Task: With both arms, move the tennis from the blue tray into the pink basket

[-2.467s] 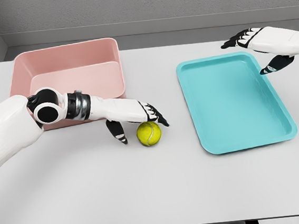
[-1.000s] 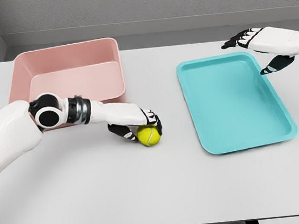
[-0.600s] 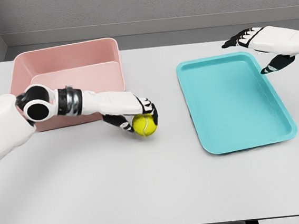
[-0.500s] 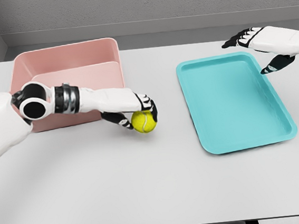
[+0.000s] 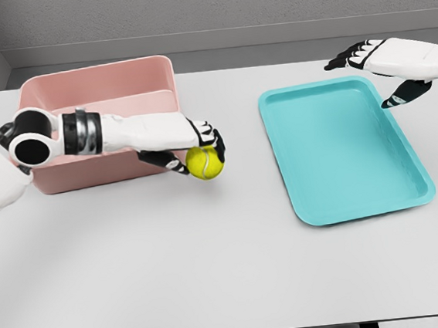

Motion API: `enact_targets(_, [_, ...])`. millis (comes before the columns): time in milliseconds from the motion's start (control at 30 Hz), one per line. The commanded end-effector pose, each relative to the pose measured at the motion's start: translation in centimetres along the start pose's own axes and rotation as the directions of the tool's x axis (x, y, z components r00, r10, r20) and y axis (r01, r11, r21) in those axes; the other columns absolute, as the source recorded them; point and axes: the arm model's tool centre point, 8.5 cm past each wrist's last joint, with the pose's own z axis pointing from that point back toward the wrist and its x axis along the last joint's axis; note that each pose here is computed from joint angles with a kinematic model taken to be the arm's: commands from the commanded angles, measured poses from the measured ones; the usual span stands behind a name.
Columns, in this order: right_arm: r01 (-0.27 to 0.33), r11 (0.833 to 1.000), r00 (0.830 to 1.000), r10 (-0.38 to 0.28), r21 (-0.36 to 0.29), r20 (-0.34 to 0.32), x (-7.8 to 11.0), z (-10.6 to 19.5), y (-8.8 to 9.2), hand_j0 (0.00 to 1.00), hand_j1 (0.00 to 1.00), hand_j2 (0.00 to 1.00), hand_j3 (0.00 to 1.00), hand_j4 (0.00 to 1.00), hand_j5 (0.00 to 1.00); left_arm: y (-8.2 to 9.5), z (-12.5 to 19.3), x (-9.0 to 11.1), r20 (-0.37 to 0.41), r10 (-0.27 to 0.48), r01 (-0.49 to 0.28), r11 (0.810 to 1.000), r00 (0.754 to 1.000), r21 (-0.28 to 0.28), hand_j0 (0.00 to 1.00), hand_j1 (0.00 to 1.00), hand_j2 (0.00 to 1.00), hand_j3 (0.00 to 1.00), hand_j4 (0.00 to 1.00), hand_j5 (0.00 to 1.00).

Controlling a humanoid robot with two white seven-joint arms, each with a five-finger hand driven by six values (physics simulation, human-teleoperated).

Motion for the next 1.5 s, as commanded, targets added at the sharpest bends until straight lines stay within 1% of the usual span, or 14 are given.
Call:
enact_targets(0, [0.005,1.000,1.000,-0.005,-0.005,-0.001,0.0,0.0,-0.1,1.00,1.00,1.00,1.00,1.00,1.00,0.4,0.4,-0.1,-0.004,0.005,-0.005,1.000,1.000,0.018,0.42,0.42,0.42,0.42,0.42,0.42])
enact_targets(133, [0.004,1.000,1.000,-0.004,-0.004,-0.001,0.0,0.1,-0.1,1.00,1.00,1.00,1.00,1.00,1.00,1.1,2.0,-0.5,-0.029,0.003,-0.002,1.000,1.000,0.029,0.42,0.42,0.42,0.42,0.42,0.42])
enact_targets(233, [0.004,1.000,1.000,-0.004,-0.004,-0.001,0.0,0.1,-0.1,1.00,1.00,1.00,1.00,1.00,1.00,1.2,2.3,-0.6,-0.034,0.001,0.000,0.999,0.999,0.034,0.42,0.42,0.42,0.42,0.42,0.42])
enact_targets(500, [0.003,1.000,1.000,-0.003,-0.003,0.001,0.0,0.0,-0.1,1.00,1.00,1.00,1.00,1.00,1.00,2.9,3.1,-0.8,-0.047,-0.017,0.019,0.998,0.999,0.057,0.42,0.42,0.42,0.42,0.42,0.42])
enact_targets(667, [0.003,1.000,1.000,-0.003,-0.005,0.000,0.0,0.1,-0.1,1.00,1.00,1.00,1.00,1.00,1.00,3.1,3.8,-1.3,-0.069,-0.018,0.022,0.998,0.997,0.056,0.42,0.42,0.42,0.42,0.42,0.42])
enact_targets(800, [0.003,1.000,1.000,-0.003,-0.005,0.001,0.0,0.1,-0.1,1.00,1.00,1.00,1.00,1.00,1.00,2.7,4.8,-2.4,-0.110,0.003,0.003,0.999,0.994,0.054,0.42,0.42,0.42,0.42,0.42,0.42])
enact_targets(867, [0.004,1.000,1.000,-0.004,-0.004,-0.001,0.0,0.1,-0.1,1.00,1.00,1.00,1.00,1.00,1.00,2.9,5.4,-3.0,-0.132,0.008,-0.001,0.998,0.991,0.056,0.42,0.42,0.42,0.42,0.42,0.42])
enact_targets(933, [0.004,1.000,1.000,-0.004,-0.004,-0.001,0.0,0.1,-0.1,1.00,1.00,1.00,1.00,1.00,1.00,2.7,6.1,-4.1,-0.166,0.032,-0.022,0.998,0.986,0.063,0.42,0.42,0.42,0.42,0.42,0.42])
enact_targets(1067, [0.003,1.000,1.000,-0.003,-0.003,0.001,0.0,0.0,-0.1,1.00,1.00,1.00,1.00,1.00,1.00,2.3,6.9,-5.3,-0.206,0.058,-0.045,0.997,0.977,0.067,0.42,0.42,0.42,0.42,0.42,0.42])
enact_targets(1200, [0.003,1.000,1.000,-0.003,-0.003,0.001,0.0,0.0,-0.1,1.00,1.00,1.00,1.00,1.00,1.00,2.4,7.6,-6.7,-0.246,0.083,-0.066,0.995,0.966,0.078,0.42,0.42,0.42,0.42,0.42,0.42])
enact_targets(1267, [0.003,1.000,1.000,-0.003,-0.003,0.001,0.0,0.0,-0.1,1.00,1.00,1.00,1.00,1.00,1.00,2.2,8.1,-7.4,-0.267,0.101,-0.081,0.993,0.958,0.082,0.42,0.42,0.42,0.42,0.42,0.42])
enact_targets(1333, [0.003,1.000,1.000,-0.003,-0.003,0.001,0.0,0.0,-0.1,1.00,1.00,1.00,1.00,1.00,1.00,2.2,9.0,-8.2,-0.296,0.119,-0.094,0.991,0.948,0.099,0.42,0.42,0.42,0.42,0.42,0.42])
enact_targets(1467, [0.003,1.000,1.000,-0.003,-0.003,0.001,0.0,0.0,-0.1,1.00,1.00,1.00,1.00,1.00,1.00,1.3,10.1,-9.9,-0.346,0.173,-0.141,0.983,0.922,0.116,0.42,0.42,0.42,0.42,0.42,0.42])
